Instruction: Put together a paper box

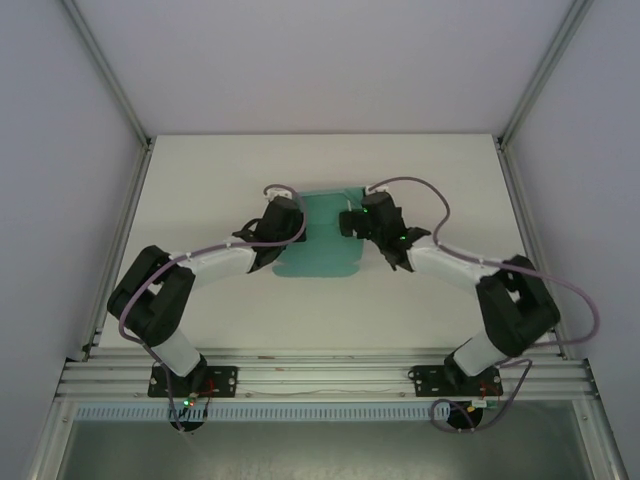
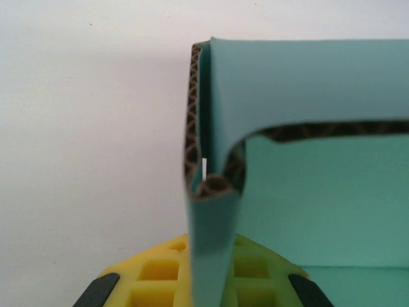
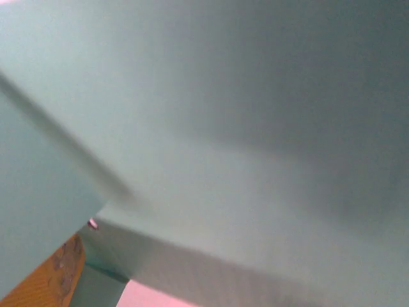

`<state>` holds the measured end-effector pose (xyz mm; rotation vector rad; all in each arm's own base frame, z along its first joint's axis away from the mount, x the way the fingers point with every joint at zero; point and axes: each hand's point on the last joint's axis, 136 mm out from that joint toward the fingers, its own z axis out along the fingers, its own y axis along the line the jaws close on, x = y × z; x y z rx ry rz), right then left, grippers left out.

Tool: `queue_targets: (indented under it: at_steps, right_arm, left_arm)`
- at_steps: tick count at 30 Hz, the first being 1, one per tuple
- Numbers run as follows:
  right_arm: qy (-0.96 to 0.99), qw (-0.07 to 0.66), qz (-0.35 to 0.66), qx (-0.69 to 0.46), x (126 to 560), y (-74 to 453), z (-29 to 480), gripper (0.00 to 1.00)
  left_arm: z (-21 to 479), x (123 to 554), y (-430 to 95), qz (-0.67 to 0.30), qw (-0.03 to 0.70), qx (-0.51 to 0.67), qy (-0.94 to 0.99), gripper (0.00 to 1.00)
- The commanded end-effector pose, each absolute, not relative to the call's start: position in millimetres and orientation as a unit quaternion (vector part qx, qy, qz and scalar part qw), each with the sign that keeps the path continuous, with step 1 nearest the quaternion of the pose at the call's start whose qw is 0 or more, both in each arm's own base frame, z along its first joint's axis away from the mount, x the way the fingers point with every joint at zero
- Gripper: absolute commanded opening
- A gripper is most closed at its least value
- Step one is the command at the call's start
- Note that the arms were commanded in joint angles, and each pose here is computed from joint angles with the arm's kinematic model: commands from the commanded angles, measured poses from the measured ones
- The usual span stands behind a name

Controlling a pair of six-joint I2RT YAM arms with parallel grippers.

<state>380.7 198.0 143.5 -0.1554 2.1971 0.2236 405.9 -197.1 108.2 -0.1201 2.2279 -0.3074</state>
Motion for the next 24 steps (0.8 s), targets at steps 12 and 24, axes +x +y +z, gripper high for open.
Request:
queue_targets:
  at_steps: [12, 24]
  right_arm:
    - [0.870, 0.390, 0.264, -0.148, 343.3, 174.4, 185.9, 0.84]
    - [0.875, 0.351, 0.291, -0.167, 350.5, 180.0, 177.3, 0.39]
  left_arm:
    - [128.6, 401.3, -216.0, -0.163, 0.440, 0.000, 0.883, 0.00]
    - [125.0, 402.7, -218.1, -0.163, 0.435, 0.005, 0.885, 0.00]
